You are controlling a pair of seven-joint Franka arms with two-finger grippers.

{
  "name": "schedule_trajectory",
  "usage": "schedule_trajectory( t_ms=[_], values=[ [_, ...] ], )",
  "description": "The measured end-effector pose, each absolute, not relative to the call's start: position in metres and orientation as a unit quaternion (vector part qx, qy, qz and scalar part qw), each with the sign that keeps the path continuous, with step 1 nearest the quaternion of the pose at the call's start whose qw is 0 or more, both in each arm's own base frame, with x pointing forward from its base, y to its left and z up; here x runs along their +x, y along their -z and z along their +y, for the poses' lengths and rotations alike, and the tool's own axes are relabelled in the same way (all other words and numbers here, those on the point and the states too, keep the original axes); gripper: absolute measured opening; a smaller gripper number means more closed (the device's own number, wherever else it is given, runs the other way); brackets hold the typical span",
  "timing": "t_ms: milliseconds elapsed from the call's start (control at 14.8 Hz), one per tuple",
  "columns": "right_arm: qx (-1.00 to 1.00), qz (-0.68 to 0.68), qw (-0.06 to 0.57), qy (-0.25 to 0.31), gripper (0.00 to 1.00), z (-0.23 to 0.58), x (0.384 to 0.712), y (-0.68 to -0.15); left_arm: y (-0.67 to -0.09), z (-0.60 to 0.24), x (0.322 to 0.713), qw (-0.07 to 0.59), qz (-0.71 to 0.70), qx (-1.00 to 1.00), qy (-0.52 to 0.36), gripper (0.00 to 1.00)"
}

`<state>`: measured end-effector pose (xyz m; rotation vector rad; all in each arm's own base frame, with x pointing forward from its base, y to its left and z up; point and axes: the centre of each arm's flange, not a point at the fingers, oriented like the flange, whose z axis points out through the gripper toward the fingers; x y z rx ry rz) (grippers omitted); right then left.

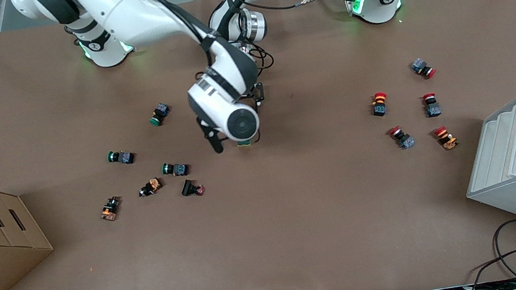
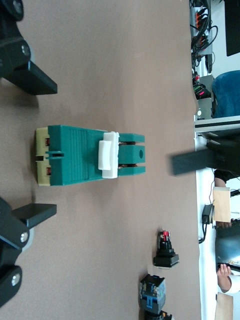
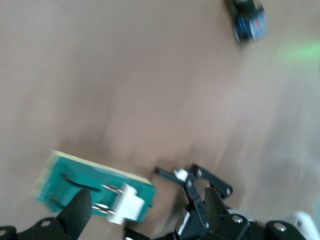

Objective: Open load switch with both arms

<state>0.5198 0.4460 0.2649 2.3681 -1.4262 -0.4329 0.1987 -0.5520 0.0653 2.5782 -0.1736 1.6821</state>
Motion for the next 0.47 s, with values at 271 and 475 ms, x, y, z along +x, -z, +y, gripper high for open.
schedule_trajectory(
  t_ms=[271, 475],
  values=[
    [0.902, -0.398, 0.122, 0.113, 1.0, 0.363, 0.583, -0.337, -0.075, -0.564, 0.2, 0.03, -0.034, 0.844, -0.535, 0.96],
    [0.942, -0.306, 0.08, 0.115, 1.0, 0.281, 0.622, -0.382, -0.104, -0.591, 0.2, 0.017, 0.004, 0.862, -0.506, 0.97]
  ],
)
